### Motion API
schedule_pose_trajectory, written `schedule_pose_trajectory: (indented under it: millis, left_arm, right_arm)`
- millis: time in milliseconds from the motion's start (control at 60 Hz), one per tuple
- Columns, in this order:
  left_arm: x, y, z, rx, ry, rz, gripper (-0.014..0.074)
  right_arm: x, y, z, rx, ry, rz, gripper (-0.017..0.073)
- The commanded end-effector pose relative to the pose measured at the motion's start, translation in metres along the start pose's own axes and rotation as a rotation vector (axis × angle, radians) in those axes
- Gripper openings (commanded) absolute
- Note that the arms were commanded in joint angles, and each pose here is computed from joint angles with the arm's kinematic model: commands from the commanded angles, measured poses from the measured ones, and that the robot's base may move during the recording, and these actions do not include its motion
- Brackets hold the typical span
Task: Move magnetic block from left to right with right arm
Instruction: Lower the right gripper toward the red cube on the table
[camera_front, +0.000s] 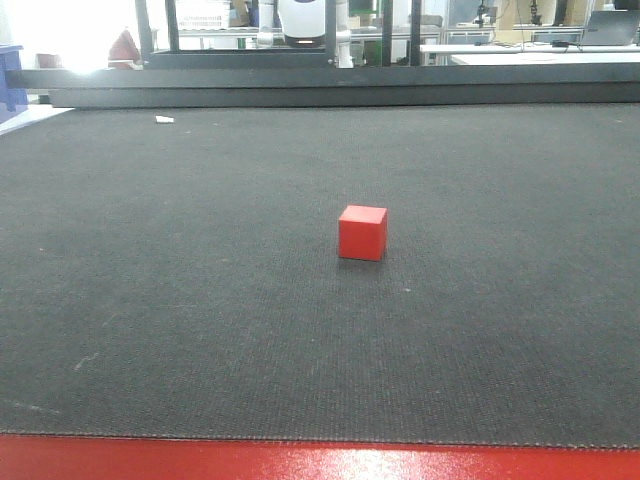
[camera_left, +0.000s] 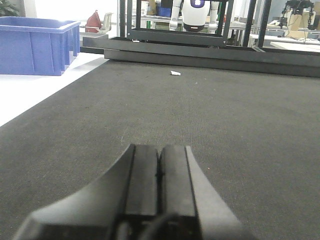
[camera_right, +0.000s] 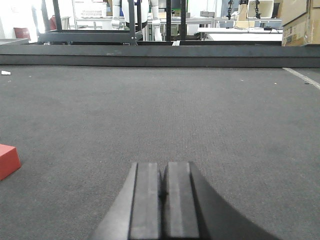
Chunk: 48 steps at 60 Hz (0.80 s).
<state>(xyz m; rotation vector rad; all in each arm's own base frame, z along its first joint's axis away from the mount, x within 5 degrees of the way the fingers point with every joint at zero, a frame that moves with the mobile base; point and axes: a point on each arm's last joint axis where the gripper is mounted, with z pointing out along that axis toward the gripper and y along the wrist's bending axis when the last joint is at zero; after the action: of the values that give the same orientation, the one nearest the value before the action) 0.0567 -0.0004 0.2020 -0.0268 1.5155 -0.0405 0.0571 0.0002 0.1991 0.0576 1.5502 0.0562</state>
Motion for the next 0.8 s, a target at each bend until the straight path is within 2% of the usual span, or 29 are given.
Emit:
schedule_pose_trajectory:
  millis: [0, 650, 783]
  left_arm:
    - [-0.0058, -0.0003, -0.0011, 0.005, -0.094, -0.004, -0.0116]
    - [-0.0058, -0.0003, -0.0011, 0.005, -0.094, -0.004, -0.0115]
    - [-0.0058, -0.0003, -0.0011, 0.005, -0.094, -0.004, -0.0116]
  right_arm:
    - [-0.0110, -0.0009, -0.0024, 0.013, -0.114, -0.014, 0.0065]
    - [-0.0111, -0.0009, -0.0024, 0.013, -0.115, -0.014, 0.0065]
    - [-0.0147, -0.0012, -0.0029, 0.017, -0.155, -0.014, 0.0065]
